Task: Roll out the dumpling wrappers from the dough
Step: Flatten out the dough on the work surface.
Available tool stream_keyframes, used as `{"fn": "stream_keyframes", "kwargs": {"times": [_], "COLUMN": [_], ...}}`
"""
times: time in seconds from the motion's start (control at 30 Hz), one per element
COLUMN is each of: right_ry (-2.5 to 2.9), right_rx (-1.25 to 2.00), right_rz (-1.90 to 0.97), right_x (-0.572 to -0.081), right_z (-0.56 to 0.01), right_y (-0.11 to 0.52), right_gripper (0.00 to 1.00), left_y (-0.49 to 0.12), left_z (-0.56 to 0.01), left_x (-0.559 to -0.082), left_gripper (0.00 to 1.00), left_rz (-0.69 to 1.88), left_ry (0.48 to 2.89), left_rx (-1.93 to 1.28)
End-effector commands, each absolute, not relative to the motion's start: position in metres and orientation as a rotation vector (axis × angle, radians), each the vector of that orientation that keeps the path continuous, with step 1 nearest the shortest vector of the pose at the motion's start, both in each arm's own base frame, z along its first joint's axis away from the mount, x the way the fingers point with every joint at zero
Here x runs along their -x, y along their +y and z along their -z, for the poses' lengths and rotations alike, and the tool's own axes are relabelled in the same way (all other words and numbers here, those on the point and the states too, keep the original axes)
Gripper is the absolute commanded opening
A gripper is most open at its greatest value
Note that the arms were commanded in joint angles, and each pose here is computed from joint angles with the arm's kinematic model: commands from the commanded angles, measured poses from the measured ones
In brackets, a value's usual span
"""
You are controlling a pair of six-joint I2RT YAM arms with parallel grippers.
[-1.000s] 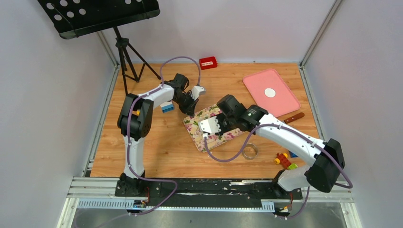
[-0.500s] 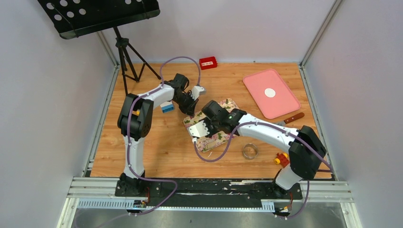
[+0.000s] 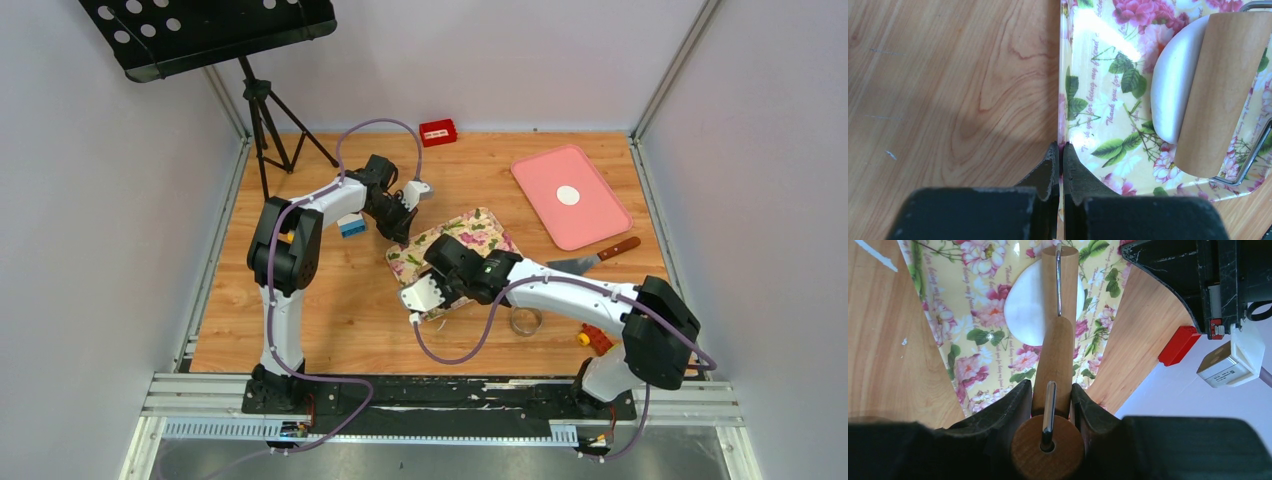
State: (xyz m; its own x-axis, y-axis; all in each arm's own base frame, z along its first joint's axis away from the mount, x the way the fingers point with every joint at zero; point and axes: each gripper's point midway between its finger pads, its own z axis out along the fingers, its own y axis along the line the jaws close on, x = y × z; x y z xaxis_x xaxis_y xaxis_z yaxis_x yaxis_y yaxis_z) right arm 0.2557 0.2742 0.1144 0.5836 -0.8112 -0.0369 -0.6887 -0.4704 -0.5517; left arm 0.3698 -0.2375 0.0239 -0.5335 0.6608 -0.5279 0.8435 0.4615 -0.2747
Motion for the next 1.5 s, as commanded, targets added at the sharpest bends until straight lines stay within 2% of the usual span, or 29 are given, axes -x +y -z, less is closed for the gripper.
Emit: {"fn": "stream_keyframes", "kwargs": {"times": [0.0, 0.27, 1.17, 1.3, 1.47], "right_ry": [1.317, 1.339, 1.333, 1.32, 1.279], "right_rx": [2.63, 2.681, 2.645, 2.532, 2.173], "right_rz": [0.139, 0.115, 0.184, 0.172, 0.177], "right_x": [-0.192, -0.176, -0.168, -0.179, -0.227], "right_z": [-0.054, -0.052, -0.08, -0.105, -0.18], "right_y": [0.222, 0.21, 0.198, 0.217, 0.257], "right_gripper": [0.0, 0.0, 0.0, 0.0, 0.0], "left_y": [-0.236, -0.236, -0.235, -0.235, -0.235], "left_z": [-0.02, -0.02, -0.019, -0.02, -0.02], "left_x": [-0.36, -0.359, -0.359, -0.36, -0.36], "left_gripper": [0.0, 0.0, 0.0, 0.0, 0.0], "left_rz": [0.702, 0.702, 0.697, 0.696, 0.696], "left_ry": [2.379, 2.38, 2.384, 2.382, 2.381], "left_rx": [-1.319, -1.319, -1.319, -1.319, -1.32]}}
